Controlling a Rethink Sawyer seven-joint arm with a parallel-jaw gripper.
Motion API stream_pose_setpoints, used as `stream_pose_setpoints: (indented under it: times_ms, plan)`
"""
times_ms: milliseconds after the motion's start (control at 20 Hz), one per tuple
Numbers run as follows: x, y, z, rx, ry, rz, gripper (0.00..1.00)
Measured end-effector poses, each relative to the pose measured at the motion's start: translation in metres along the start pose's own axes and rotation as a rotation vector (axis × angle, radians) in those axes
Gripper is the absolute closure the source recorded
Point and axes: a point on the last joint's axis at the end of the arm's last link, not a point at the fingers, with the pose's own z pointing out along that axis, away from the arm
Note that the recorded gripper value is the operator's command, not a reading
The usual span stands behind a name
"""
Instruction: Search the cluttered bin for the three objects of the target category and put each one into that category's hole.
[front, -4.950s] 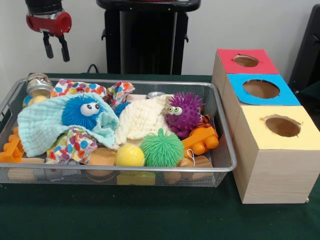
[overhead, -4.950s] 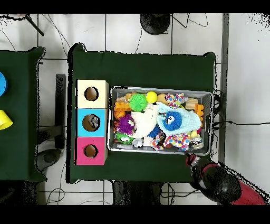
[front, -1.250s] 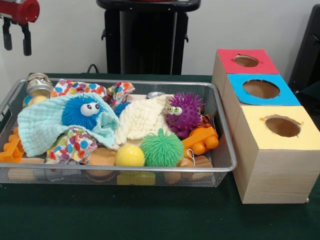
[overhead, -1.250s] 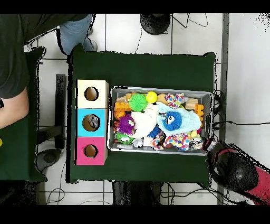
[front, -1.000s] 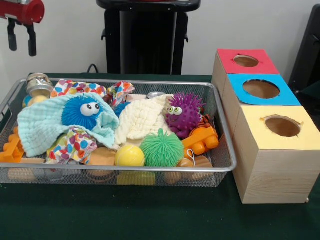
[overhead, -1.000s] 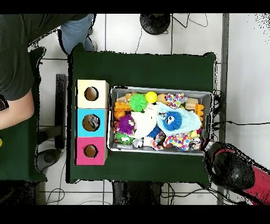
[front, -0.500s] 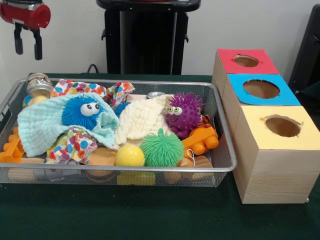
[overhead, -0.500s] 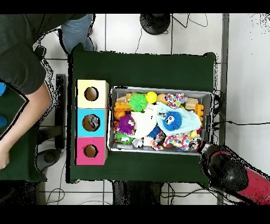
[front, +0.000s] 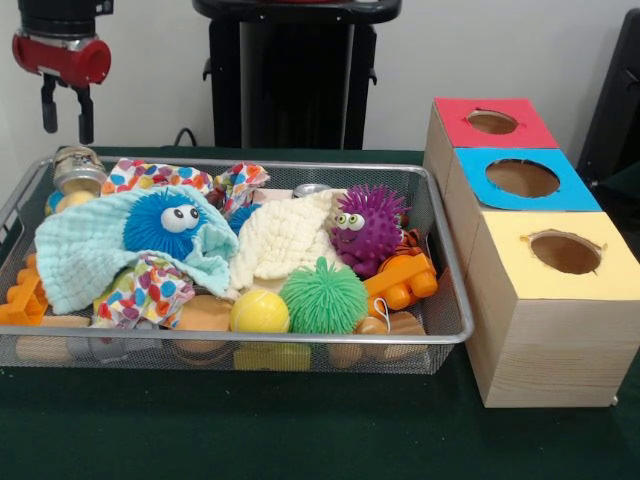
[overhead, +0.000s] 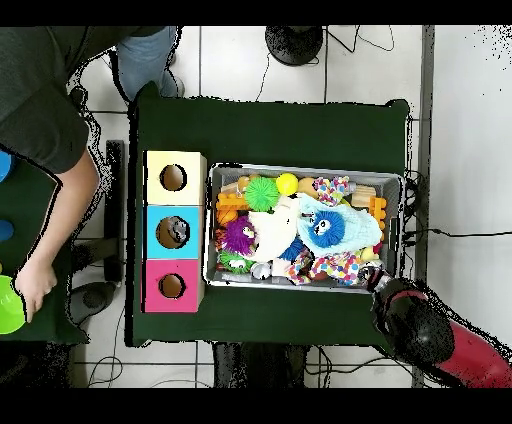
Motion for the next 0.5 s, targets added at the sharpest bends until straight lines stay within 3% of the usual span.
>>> stream_pose_setpoints:
  times_ms: [500]
  plan:
    - [0.019,0.002,0.020,-0.012,0.049,0.010,0.00]
